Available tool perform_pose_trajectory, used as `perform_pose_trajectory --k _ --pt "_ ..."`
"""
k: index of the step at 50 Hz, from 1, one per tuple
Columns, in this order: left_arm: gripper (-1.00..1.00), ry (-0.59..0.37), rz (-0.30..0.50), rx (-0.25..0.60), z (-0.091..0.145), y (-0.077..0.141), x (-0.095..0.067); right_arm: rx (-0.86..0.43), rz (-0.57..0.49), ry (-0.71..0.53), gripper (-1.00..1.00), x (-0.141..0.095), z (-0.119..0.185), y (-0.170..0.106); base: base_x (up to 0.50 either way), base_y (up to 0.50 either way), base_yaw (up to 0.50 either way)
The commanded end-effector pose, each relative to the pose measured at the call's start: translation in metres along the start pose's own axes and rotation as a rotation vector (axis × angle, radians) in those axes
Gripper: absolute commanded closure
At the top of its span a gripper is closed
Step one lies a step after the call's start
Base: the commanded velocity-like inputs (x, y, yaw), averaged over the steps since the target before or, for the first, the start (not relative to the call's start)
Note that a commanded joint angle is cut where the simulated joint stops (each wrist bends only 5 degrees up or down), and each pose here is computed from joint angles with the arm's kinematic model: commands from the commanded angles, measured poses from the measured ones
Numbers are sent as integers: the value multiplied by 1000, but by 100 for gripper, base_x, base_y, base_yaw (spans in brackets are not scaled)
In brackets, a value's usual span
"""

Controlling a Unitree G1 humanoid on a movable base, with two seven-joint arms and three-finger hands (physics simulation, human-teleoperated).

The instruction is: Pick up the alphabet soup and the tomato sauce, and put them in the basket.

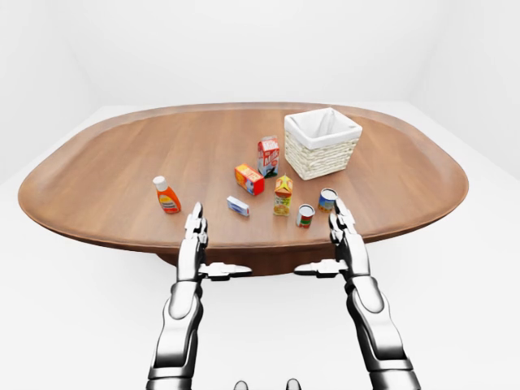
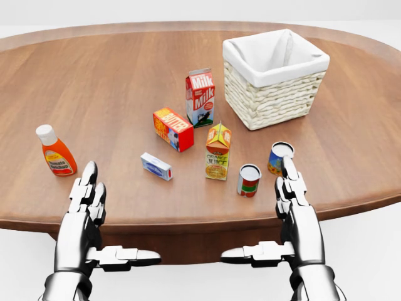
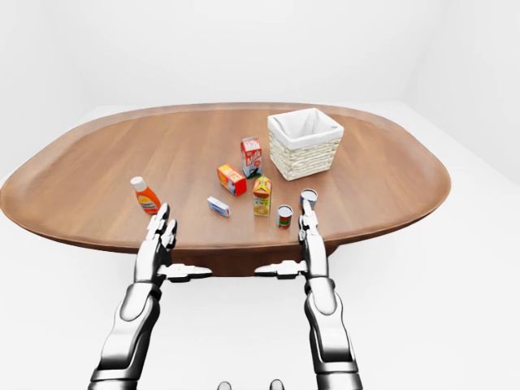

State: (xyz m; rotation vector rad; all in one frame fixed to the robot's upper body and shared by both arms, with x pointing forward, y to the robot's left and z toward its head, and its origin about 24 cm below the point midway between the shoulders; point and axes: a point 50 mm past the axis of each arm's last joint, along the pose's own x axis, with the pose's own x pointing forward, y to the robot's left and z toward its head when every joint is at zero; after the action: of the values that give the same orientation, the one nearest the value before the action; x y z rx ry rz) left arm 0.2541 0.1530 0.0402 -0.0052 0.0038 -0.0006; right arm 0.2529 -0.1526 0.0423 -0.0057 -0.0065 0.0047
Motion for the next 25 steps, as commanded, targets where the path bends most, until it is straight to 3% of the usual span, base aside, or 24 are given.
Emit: perform_pose_trajectory --k 1,12,25 --pt "-100 8 0 -13 -3 7 1 -17 10 -15 -100 -2 3 -5 0 0 0" --pt "-100 8 5 -1 0 6 -1 -28 11 -25 -100 -3 3 -5 0 0 0" --pt "-100 -208 56 142 37 5 -15 -31 -6 -179 -100 -15 30 -6 0 0 0"
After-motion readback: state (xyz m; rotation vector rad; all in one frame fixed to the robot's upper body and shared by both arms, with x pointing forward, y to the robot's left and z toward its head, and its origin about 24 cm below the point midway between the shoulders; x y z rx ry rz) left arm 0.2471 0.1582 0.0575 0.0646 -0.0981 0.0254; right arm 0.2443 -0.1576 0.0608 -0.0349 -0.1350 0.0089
